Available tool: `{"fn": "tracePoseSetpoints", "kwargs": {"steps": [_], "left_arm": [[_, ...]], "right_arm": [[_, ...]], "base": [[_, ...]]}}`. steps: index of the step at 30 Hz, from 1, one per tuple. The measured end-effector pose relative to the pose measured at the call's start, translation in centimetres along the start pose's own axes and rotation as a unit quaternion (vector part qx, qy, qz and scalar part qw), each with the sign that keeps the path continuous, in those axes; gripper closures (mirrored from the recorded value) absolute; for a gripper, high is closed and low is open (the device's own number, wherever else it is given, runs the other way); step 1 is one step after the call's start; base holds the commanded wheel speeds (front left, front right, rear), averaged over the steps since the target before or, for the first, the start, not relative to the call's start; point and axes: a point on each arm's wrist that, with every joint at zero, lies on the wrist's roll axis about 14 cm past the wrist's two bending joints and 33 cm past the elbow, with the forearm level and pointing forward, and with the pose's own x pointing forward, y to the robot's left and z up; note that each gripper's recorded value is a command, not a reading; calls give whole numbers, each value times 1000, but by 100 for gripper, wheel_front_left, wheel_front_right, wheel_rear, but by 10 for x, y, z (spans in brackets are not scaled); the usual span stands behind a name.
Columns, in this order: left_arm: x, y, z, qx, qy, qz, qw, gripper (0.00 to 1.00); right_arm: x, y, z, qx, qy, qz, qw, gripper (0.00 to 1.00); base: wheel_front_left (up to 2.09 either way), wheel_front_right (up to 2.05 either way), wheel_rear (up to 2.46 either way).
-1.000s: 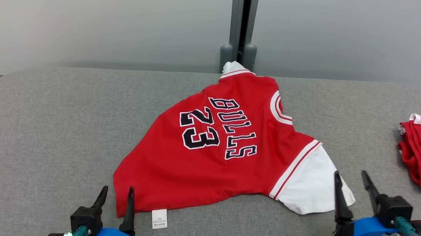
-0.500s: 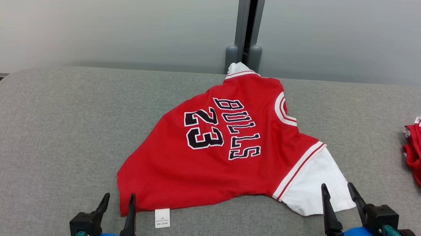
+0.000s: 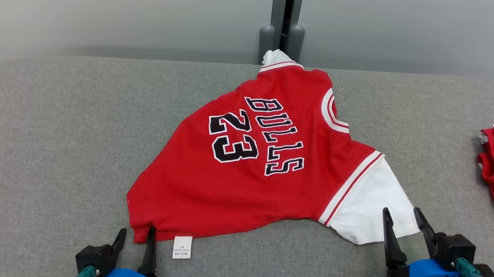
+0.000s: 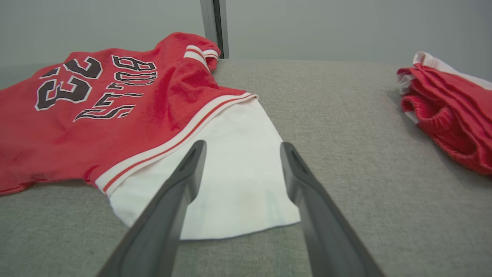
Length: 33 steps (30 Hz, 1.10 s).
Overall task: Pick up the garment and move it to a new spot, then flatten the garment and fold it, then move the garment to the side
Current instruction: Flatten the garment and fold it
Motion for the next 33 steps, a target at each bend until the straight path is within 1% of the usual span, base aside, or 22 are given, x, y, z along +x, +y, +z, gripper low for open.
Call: {"fn": "tracePoseSetpoints", "kwargs": {"steps": [6,7,8,9,10,14,21,24,27,31,32,33], "left_arm": [[2,-3,-9,0,16,-7,1000,0],[2,-3,-10,1,17,-9,1000,2],[2,-4,-10,1,17,-11,1000,30],[1,-5,-10,2,17,-12,1000,82],[1,-7,-9,3,15,-15,1000,100],[-6,-10,-9,12,11,-21,1000,100],[-14,-3,2,21,-11,-13,1000,100],[-15,-1,2,22,-13,-11,1000,100],[-17,0,1,22,-12,-11,1000,100],[-17,0,0,21,-11,-12,1000,100],[-17,0,0,21,-10,-13,1000,100],[-17,-1,0,21,-10,-14,1000,100]], "right_arm": [[2,-8,-2,1,5,-12,1000,0],[1,-9,-3,2,6,-14,1000,0],[1,-10,-3,3,6,-16,1000,0],[1,-11,-4,4,7,-18,1000,0],[0,-13,-5,5,9,-20,1000,0],[-1,-22,-14,14,23,-37,999,0],[9,-36,-20,21,40,-63,997,0],[12,-41,-31,29,60,-76,995,0],[10,-39,-48,38,92,-78,992,0],[16,-33,-55,43,109,-71,991,0],[17,-33,-57,44,112,-70,990,9],[18,-32,-57,44,113,-69,990,62]], "base": [[0,0,0],[0,0,0],[0,0,0],[0,0,0],[0,0,0],[0,0,0],[0,0,0],[0,0,0],[0,0,0],[0,0,0],[0,0,0],[0,0,0]]}}
